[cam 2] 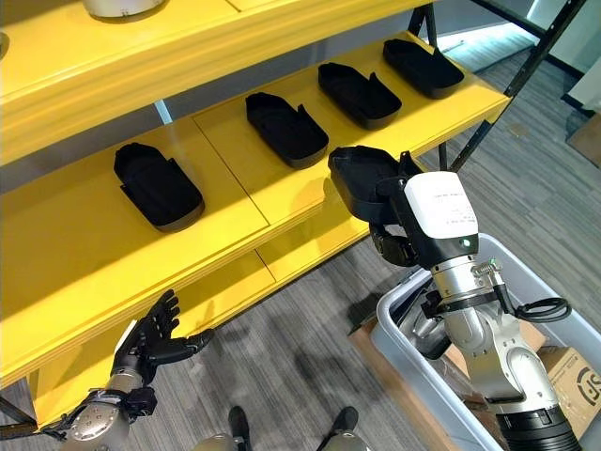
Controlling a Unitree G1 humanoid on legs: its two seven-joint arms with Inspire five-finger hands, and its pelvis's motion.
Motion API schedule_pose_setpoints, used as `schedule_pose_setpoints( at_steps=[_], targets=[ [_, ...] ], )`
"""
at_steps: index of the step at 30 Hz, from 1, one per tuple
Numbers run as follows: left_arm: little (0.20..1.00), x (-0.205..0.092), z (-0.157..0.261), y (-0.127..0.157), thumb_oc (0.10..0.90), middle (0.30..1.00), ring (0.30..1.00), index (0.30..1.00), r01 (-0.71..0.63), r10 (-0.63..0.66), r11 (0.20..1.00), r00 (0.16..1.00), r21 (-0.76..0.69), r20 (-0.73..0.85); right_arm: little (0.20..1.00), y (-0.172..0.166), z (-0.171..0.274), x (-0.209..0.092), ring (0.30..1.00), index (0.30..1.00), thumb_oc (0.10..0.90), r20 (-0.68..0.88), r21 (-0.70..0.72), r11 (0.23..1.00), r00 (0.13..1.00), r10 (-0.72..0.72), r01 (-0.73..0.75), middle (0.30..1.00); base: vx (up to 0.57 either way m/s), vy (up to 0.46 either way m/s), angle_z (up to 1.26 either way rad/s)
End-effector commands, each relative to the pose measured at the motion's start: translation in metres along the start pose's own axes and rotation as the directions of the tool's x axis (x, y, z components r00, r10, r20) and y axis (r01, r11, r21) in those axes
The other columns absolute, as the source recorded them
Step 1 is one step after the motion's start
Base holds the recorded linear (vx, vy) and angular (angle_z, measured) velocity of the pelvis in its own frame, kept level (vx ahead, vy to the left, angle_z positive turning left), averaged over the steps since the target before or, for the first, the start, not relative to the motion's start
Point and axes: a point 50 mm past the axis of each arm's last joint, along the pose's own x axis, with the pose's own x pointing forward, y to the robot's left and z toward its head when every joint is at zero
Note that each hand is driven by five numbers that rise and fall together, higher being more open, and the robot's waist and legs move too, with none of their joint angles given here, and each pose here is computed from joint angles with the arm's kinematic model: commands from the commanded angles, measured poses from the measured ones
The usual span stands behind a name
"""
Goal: Move parts from the plastic box to the shelf.
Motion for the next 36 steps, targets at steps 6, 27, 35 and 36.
schedule_pose_setpoints(
  at_steps=[6, 27, 35, 36],
  targets=[
    [1.0, 0.006, 0.054, 0.01, 0.9, 1.0, 1.0, 1.0, -0.025, 0.003, 0.997, 0.963, 0.079, 0.269, 0.3, -0.051, 0.031, 0.028, 0.3, 0.3, 0.4, 0.183, -0.009, 0.955, 0.94, -0.29, 0.296, 0.3, -0.01, 0.154, 0.18],
    [1.0, 0.013, 0.039, -0.007, 0.9, 1.0, 1.0, 1.0, 0.003, -0.005, 1.0, 0.975, 0.01, 0.223, 0.3, -0.039, 0.021, 0.013, 0.3, 0.3, 0.4, 0.125, 0.046, 0.972, 0.964, -0.234, 0.23, 0.3, 0.03, 0.063, 0.39],
    [1.0, 0.013, 0.036, -0.016, 0.9, 1.0, 1.0, 1.0, 0.035, -0.031, 0.999, 0.976, -0.017, 0.214, 0.3, -0.041, 0.028, 0.012, 0.3, 0.3, 0.4, 0.157, 0.064, 0.971, 0.958, -0.239, 0.231, 0.3, -0.01, -0.077, 0.03],
    [1.0, 0.013, 0.036, -0.017, 0.9, 1.0, 1.0, 1.0, 0.036, -0.031, 0.999, 0.976, -0.019, 0.214, 0.3, -0.042, 0.029, 0.013, 0.3, 0.3, 0.4, 0.167, 0.061, 0.969, 0.955, -0.245, 0.238, 0.3, -0.06, -0.091, -0.02]
  ],
)
